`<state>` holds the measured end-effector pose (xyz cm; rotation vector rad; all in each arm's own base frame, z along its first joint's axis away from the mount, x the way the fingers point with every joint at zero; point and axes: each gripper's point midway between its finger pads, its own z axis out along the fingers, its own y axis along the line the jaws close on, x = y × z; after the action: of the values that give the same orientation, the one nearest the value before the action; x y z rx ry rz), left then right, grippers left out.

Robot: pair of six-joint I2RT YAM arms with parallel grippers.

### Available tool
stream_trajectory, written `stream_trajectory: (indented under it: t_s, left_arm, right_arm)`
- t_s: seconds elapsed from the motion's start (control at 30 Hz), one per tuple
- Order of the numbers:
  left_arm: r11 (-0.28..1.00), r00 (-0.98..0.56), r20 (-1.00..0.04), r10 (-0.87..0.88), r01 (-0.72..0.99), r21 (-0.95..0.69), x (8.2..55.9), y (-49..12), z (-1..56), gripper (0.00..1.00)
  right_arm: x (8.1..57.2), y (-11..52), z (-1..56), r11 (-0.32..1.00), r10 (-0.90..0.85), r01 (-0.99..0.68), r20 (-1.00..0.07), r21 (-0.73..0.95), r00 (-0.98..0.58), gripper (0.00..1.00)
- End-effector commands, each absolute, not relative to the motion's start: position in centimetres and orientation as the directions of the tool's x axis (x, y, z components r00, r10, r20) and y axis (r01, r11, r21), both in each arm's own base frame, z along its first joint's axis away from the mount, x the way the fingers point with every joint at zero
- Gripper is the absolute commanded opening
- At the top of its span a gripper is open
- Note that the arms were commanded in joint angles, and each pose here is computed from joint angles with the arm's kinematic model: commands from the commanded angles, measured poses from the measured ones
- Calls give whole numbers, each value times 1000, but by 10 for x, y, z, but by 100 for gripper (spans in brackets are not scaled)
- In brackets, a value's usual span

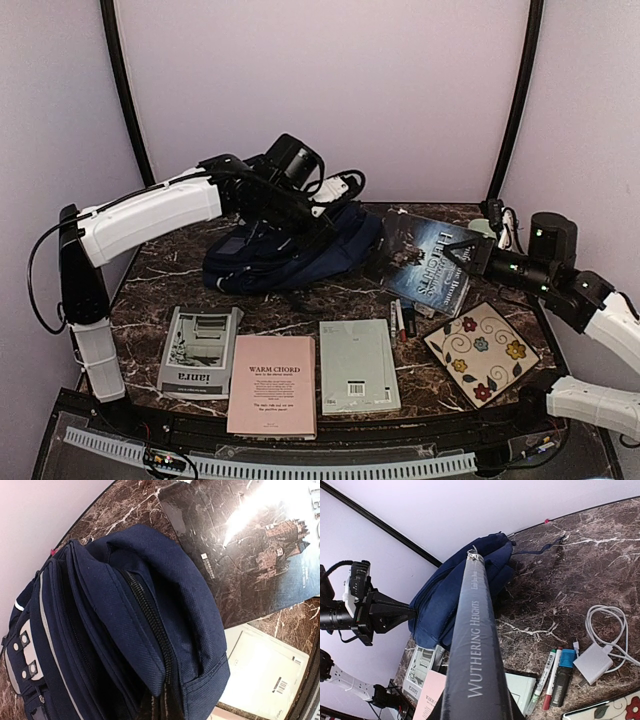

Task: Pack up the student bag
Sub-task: Pick up the largest pocket of the bag from the student bag.

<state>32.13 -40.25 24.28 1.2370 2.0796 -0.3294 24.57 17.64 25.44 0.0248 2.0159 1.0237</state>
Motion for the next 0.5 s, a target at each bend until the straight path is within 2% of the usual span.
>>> stream_trajectory:
  t_s: [0.0, 0.23, 0.27, 0.37, 0.47]
  left_arm:
    - [423, -245, -719, 650, 903, 75, 299, -421, 246, 0]
    - [251, -264, -535, 802, 963, -99, 231, -403, 168, 1]
    - [223, -245, -518, 820, 969, -106, 224, -403, 162, 9]
    - [181, -204, -488, 849, 979, -94, 219, -404, 156, 43]
    - [205, -184, -509, 841, 979, -15, 236, -408, 163, 62]
  right_arm:
    - [252, 171, 318, 611, 472, -412, -729, 676, -496, 0]
    - [247, 140, 314, 736, 445, -320, -783, 596, -436, 0]
    - [247, 140, 312, 741, 441, -315, -784, 593, -437, 0]
    - [249, 141, 309, 746, 432, -314, -786, 587, -443, 0]
    - [250, 145, 310, 745, 416, -331, -791, 579, -448, 0]
